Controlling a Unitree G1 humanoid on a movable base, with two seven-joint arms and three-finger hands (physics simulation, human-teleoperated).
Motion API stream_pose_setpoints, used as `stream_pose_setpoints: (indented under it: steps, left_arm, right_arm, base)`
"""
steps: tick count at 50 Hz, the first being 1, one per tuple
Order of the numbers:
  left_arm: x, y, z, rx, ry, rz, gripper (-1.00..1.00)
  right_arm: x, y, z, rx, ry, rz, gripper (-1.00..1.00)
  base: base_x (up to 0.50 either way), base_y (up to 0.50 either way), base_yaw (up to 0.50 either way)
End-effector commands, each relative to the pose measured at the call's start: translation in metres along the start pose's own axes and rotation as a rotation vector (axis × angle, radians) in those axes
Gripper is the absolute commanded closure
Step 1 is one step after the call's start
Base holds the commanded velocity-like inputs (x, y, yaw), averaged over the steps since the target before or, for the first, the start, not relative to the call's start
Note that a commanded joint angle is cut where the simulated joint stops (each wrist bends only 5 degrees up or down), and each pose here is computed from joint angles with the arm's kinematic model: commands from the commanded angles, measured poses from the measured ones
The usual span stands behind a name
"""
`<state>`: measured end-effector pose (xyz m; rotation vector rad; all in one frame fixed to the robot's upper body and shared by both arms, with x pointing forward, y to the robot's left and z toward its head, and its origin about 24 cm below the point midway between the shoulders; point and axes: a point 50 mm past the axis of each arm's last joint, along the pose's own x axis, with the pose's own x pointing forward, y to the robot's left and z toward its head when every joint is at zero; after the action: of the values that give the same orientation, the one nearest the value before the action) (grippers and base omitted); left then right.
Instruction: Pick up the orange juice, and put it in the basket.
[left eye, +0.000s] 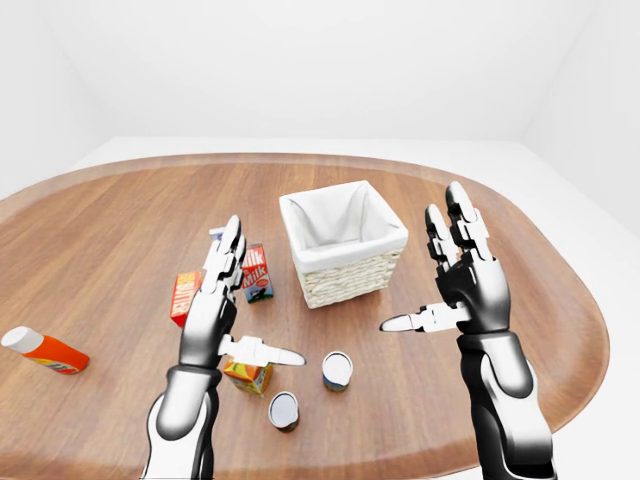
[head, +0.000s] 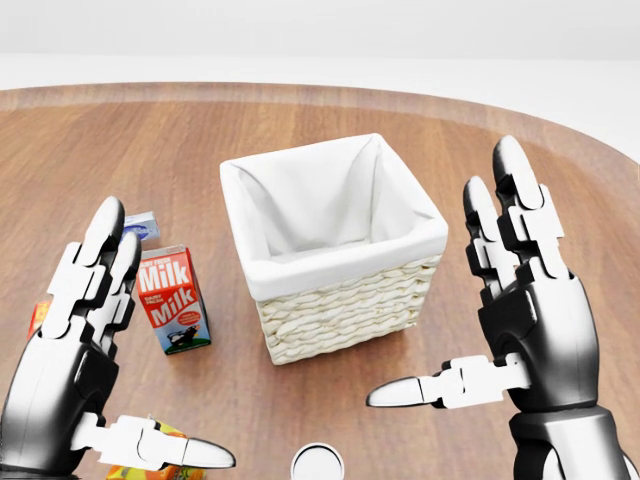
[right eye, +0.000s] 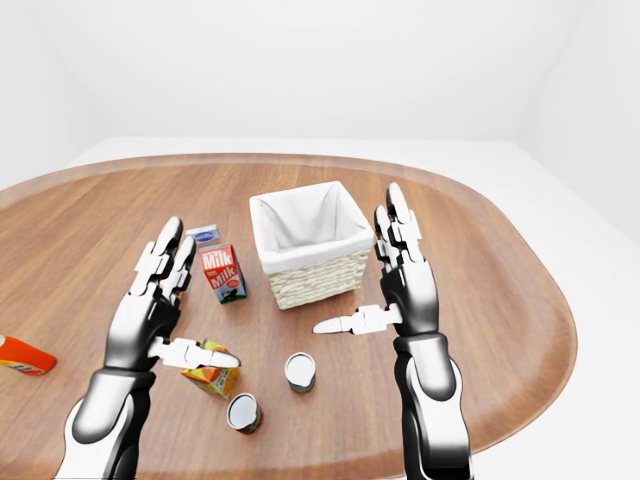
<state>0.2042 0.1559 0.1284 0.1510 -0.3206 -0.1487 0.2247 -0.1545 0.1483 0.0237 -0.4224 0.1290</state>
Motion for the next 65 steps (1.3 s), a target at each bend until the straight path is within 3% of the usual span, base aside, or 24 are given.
stream_pose_setpoints:
  steps: [1, 4, 5, 7, 9, 10, 13, 16, 17, 18, 23, 29, 33, 45, 54, 61, 63, 65]
  left_arm:
    - [0.01, 0.001, -0.002, 0.196, -0.031, -0.091, -1.0]
    - [0.013, 0.004, 0.01, 0.305, -0.075, -0.189, -1.0]
    - [0.019, 0.011, 0.021, 0.404, -0.122, -0.183, -1.0]
    - [0.022, 0.016, 0.028, 0.515, -0.139, -0.206, -1.0]
    - [0.025, 0.022, 0.027, 0.604, -0.104, -0.21, -1.0]
    - [0.029, 0.034, 0.028, 0.698, -0.084, -0.164, -1.0]
    - [0.034, 0.04, 0.038, 0.744, -0.1, -0.19, -1.0]
    - [0.034, 0.048, 0.035, 0.828, -0.036, -0.222, -1.0]
    - [0.031, 0.049, 0.03, 0.859, 0.016, -0.283, -1.0]
    - [0.028, 0.048, 0.027, 0.855, 0.044, -0.324, -1.0]
    - [0.027, 0.06, -0.005, 0.932, 0.246, -0.337, -1.0]
    - [0.023, 0.053, -0.025, 0.821, 0.286, -0.391, -1.0]
    - [0.018, 0.057, -0.044, 0.849, 0.395, -0.402, -1.0]
    - [0.005, 0.056, -0.07, 0.858, 0.53, -0.45, -1.0]
    - [0.004, 0.053, -0.075, 0.861, 0.548, -0.478, -1.0]
    - [0.002, 0.05, -0.089, 0.889, 0.614, -0.52, -1.0]
    - [-0.002, 0.05, -0.104, 0.959, 0.687, -0.531, -1.0]
    - [-0.002, 0.05, -0.109, 1.004, 0.691, -0.514, -1.0]
  right_arm:
    - [-0.001, -0.001, -0.002, 0.0, 0.009, -0.001, -1.0]
    - [0.0, -0.001, -0.003, 0.002, 0.013, -0.005, -1.0]
    - [-0.001, 0.0, -0.003, 0.003, 0.014, -0.001, -1.0]
    - [-0.001, 0.001, -0.004, 0.002, 0.017, 0.001, -1.0]
    - [0.0, 0.001, -0.003, 0.003, 0.01, 0.0, -1.0]
    - [0.0, 0.0, -0.003, 0.003, 0.011, -0.004, -1.0]
    - [-0.001, 0.0, -0.003, 0.006, 0.013, -0.008, -1.0]
    - [-0.001, 0.0, -0.004, 0.005, 0.016, -0.007, -1.0]
    - [0.0, 0.0, -0.002, 0.005, 0.008, -0.009, -1.0]
    - [0.001, 0.0, -0.001, 0.004, 0.004, -0.012, -1.0]
    - [0.001, -0.002, -0.005, 0.011, 0.02, -0.019, -1.0]
    - [0.0, -0.002, -0.001, 0.008, 0.004, -0.024, -1.0]
    - [0.001, -0.003, -0.002, 0.011, 0.004, -0.028, -1.0]
    - [0.001, -0.002, -0.004, 0.013, 0.013, -0.026, -1.0]
    - [0.001, -0.002, -0.005, 0.012, 0.017, -0.026, -1.0]
    - [0.0, -0.002, -0.005, 0.013, 0.017, -0.028, -1.0]
    - [0.0, -0.002, -0.004, 0.014, 0.014, -0.026, -1.0]
    - [0.0, -0.002, -0.003, 0.016, 0.01, -0.027, -1.0]
  base:
    - [0.0, 0.0, 0.0]
    - [0.0, 0.0, 0.0]
    - [0.0, 0.0, 0.0]
    - [0.0, 0.0, 0.0]
    - [0.0, 0.0, 0.0]
    - [0.0, 0.0, 0.0]
    - [0.0, 0.0, 0.0]
    - [0.0, 0.0, 0.0]
    - [0.0, 0.0, 0.0]
    - [0.0, 0.0, 0.0]
    - [0.0, 0.0, 0.0]
    - [0.0, 0.0, 0.0]
    - [0.0, 0.0, 0.0]
    - [0.0, 0.0, 0.0]
    - [0.0, 0.0, 0.0]
    - [0.0, 0.0, 0.0]
    - [0.0, 0.0, 0.0]
    - [0.0, 0.0, 0.0]
